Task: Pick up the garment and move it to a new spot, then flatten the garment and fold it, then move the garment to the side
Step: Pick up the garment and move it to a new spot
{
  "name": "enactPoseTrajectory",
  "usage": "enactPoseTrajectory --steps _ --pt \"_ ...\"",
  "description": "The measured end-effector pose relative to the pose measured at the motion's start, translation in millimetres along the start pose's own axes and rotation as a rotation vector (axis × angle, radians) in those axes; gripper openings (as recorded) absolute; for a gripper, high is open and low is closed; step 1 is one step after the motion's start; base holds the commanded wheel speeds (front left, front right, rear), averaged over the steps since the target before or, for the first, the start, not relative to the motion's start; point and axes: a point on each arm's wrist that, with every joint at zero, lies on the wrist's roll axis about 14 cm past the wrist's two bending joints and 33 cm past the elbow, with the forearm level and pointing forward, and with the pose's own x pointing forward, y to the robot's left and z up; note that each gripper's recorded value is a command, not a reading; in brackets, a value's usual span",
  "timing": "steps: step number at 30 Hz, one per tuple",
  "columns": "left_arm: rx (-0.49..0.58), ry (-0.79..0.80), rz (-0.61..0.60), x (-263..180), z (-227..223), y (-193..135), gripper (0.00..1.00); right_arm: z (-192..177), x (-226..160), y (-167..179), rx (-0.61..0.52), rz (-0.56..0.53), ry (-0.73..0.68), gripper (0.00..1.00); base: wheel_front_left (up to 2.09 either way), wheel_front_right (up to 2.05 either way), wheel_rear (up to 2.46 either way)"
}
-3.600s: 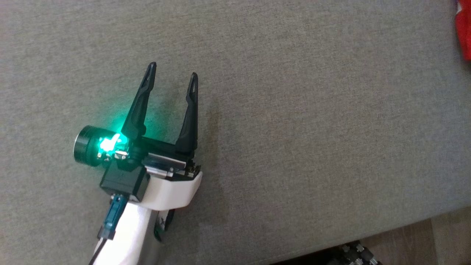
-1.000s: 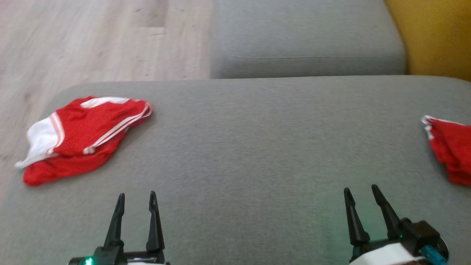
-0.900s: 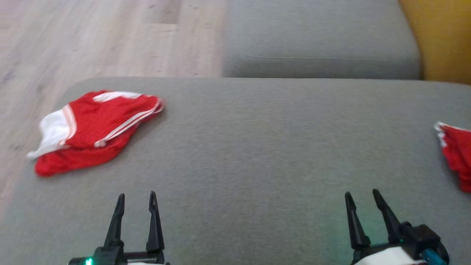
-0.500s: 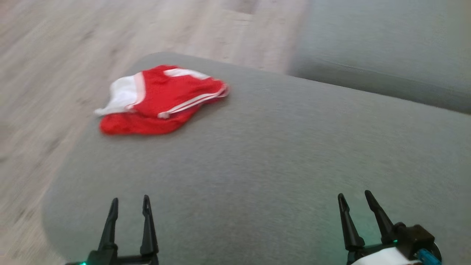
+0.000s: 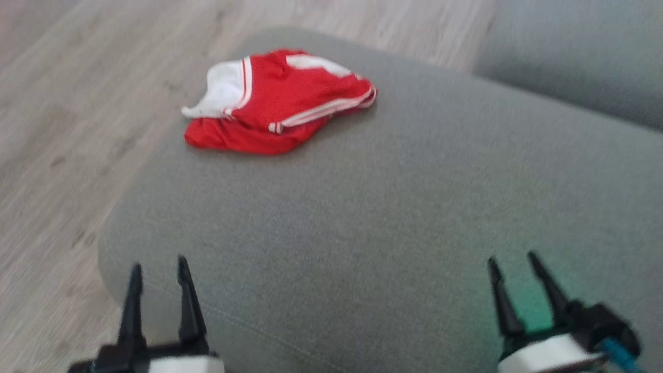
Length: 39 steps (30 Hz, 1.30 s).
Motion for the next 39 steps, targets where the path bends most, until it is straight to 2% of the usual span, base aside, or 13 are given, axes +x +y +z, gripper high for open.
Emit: enactPoseTrajectory --steps 2,4,9,13,17,21,26,29,30,31,35,39 --pt "0.01 -0.011 0.009 11 6 -2 1.0 -1 7 -12 -0.01 -0.004 -0.002 1.0 0.0 0.0 0.0" --pt "0.03 -0.065 -0.017 42 26 -17 1.0 0 21 -36 -0.044 -0.012 -0.01 1.0 0.0 0.0 0.0" --pt "0.078 -0.195 -0.153 117 65 -68 1.0 -16 39 -77 -0.08 -0.029 0.013 1.0 0.0 0.0 0.0" --pt "0.13 -0.17 -0.254 179 53 -107 1.0 -38 47 -100 -0.083 -0.034 0.049 1.0 0.0 0.0 0.0" --pt "0.208 -0.01 -0.284 240 18 -129 1.0 -44 53 -115 -0.084 -0.039 0.031 1.0 0.0 0.0 0.0" --pt "0.239 0.277 -0.258 278 -35 -140 1.0 -42 53 -133 -0.096 -0.067 0.004 1.0 0.0 0.0 0.0" --pt "0.204 0.66 -0.172 263 -130 -123 1.0 -40 49 -152 -0.108 -0.111 -0.013 1.0 0.0 0.0 0.0" --pt "0.181 0.698 -0.152 261 -145 -121 1.0 -40 46 -157 -0.111 -0.127 -0.016 1.0 0.0 0.0 0.0" --pt "0.186 0.693 -0.153 265 -146 -122 0.38 -40 45 -160 -0.112 -0.134 -0.018 1.0 0.0 0.0 0.0" --pt "0.185 0.685 -0.159 268 -147 -124 0.0 -39 45 -162 -0.112 -0.14 -0.023 1.0 0.0 0.0 0.0" --pt "0.173 0.599 -0.208 274 -139 -135 0.0 -36 44 -164 -0.114 -0.152 -0.03 1.0 0.0 0.0 0.0" --pt "0.2 0.461 -0.267 280 -105 -140 0.0 -32 41 -162 -0.111 -0.169 -0.02 1.0 0.0 0.0 0.0"
